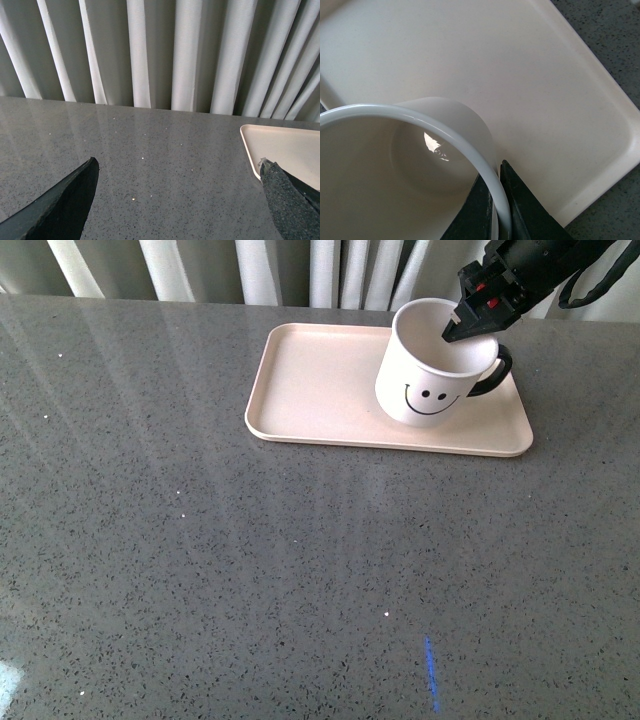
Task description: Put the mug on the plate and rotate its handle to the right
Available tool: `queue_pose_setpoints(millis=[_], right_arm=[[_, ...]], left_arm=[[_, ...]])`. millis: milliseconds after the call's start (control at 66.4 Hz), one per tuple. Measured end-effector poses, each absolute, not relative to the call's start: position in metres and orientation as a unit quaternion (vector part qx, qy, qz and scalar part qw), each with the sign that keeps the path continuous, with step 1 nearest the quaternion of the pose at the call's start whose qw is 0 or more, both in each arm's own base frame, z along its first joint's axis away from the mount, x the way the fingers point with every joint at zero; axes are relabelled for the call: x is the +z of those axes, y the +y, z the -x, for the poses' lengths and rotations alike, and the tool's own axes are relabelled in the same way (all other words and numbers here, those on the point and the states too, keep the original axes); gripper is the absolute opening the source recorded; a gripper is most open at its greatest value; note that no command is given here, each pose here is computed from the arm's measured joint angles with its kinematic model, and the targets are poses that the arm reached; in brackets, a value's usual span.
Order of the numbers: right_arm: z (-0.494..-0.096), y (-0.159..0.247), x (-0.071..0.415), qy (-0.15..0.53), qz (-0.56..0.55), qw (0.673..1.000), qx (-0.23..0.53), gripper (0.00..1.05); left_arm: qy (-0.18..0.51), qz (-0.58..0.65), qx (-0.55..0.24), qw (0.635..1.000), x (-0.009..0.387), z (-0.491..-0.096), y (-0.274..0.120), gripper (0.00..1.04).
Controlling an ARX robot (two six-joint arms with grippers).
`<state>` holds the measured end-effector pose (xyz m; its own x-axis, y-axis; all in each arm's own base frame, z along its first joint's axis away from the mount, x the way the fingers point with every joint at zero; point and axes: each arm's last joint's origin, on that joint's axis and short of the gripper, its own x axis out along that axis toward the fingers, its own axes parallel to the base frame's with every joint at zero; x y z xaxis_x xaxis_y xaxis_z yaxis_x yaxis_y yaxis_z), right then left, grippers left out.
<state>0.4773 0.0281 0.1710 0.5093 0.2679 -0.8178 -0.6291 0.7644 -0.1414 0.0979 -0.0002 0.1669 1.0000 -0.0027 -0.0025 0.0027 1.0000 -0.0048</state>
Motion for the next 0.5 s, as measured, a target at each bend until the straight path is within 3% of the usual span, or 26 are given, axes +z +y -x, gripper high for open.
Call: queue_pose_setpoints(millis=[497], right_arm=[[-0.49,0.034,0.161,0.424,0.242,0.826,0.282,0.02]], left_arm=[[0.001,0.002,-0.001,1.0,0.167,-0.098,0.0,0.95]])
